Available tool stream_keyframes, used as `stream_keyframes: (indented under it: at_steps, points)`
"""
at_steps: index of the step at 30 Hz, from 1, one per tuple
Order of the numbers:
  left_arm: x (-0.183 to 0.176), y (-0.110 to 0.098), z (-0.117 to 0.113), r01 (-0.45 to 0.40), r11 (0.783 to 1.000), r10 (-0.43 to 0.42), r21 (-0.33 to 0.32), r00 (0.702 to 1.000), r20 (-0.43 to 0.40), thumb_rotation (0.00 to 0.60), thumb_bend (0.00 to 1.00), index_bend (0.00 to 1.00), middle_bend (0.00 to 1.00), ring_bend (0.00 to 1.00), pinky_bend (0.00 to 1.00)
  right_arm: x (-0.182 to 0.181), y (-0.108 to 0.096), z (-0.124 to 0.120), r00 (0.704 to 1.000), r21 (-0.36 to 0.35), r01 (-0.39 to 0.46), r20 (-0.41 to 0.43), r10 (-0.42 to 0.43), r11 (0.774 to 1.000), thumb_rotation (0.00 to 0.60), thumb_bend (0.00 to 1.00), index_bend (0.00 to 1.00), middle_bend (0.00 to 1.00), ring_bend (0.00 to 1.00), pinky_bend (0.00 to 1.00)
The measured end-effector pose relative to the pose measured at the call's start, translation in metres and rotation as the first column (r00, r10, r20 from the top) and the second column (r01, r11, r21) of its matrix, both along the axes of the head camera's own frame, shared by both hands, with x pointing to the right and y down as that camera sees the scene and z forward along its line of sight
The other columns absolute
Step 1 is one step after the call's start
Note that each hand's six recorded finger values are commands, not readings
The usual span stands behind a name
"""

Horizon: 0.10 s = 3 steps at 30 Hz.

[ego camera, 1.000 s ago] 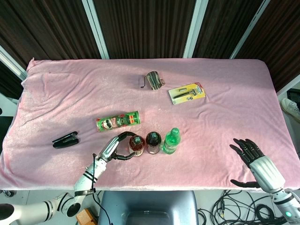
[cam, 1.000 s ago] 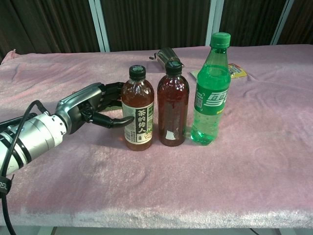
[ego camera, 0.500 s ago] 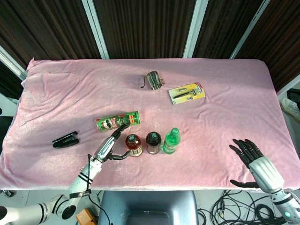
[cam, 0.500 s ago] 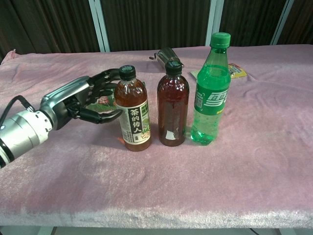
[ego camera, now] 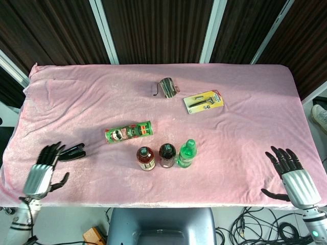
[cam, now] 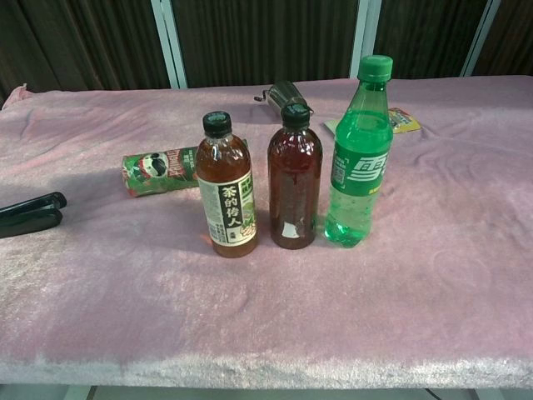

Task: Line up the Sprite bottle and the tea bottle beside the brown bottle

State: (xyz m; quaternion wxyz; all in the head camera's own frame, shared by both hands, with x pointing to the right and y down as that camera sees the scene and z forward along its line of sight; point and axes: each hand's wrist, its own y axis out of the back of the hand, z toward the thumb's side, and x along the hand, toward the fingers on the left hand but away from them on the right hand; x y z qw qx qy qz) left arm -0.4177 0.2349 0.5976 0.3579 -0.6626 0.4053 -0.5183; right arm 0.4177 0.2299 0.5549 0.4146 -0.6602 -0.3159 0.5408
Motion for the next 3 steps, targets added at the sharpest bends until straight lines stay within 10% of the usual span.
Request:
stream_keyframes:
  at_steps: [3]
  points:
    - [-0.019,0.018,-0.023,-0.002,1.0,-0.001,0.023,0.994,0.109,0.6,0.37,0.0,0.0,0.0,0.0,-0.003,0.003,0.001,1.0,-0.014,-0.019,-0.018,0.018,1.0,0.6,0.13,0.0,0.0,0.0,0.05]
